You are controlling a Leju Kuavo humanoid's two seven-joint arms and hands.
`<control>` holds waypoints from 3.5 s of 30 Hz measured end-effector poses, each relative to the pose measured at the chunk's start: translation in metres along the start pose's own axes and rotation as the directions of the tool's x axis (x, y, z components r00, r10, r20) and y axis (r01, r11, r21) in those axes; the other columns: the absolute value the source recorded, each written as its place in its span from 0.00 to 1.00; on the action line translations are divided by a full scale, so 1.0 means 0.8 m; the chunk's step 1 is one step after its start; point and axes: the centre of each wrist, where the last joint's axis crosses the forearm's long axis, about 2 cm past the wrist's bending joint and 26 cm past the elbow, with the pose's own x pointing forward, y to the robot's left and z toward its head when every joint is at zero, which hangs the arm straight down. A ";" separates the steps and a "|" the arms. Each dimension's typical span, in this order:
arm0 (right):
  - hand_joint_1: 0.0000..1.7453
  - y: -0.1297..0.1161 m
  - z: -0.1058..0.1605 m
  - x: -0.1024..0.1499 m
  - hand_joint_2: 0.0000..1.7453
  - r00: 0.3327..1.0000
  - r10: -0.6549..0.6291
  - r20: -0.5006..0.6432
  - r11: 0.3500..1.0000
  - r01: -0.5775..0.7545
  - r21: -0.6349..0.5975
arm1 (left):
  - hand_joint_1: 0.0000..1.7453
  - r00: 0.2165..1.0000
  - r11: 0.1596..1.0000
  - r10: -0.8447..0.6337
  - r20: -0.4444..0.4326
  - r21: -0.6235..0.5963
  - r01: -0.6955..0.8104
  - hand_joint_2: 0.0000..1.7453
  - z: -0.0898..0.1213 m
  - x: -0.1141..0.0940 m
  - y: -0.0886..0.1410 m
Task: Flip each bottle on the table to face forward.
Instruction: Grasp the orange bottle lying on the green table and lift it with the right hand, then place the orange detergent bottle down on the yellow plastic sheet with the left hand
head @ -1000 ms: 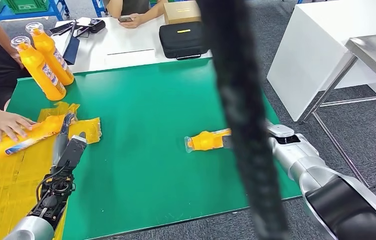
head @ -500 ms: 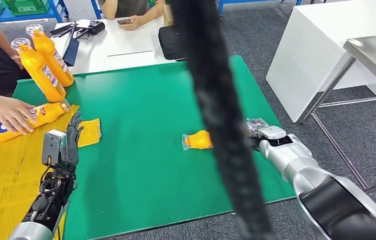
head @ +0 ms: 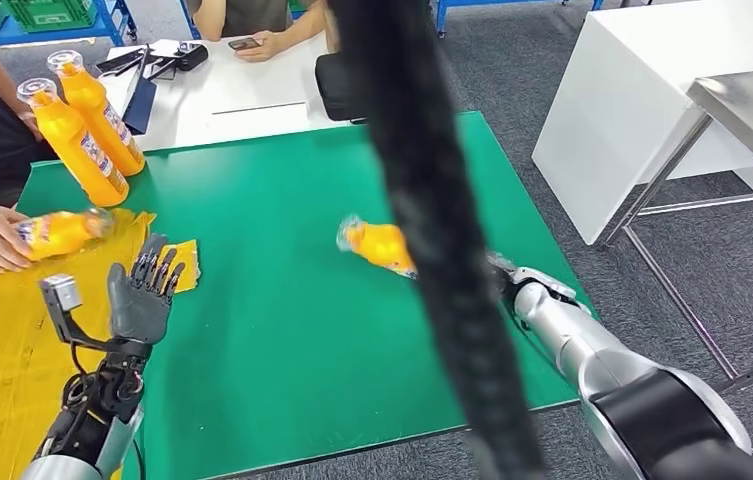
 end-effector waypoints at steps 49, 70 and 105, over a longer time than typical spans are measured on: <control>1.00 0.125 -0.053 0.315 1.00 0.864 -0.382 0.328 0.923 0.345 0.167 | 0.00 0.995 0.996 -0.072 0.066 -0.054 0.075 1.00 -0.017 -0.046 -0.127; 1.00 0.127 -0.055 0.295 1.00 0.904 -0.341 0.258 0.939 0.314 0.143 | 0.00 0.998 0.986 0.016 0.066 -0.166 -0.005 1.00 -0.017 -0.043 -0.154; 1.00 0.182 -0.038 0.342 1.00 0.935 -0.249 0.254 0.941 0.171 0.292 | 0.00 0.980 0.984 -0.178 0.088 -0.003 0.179 1.00 0.004 -0.048 -0.156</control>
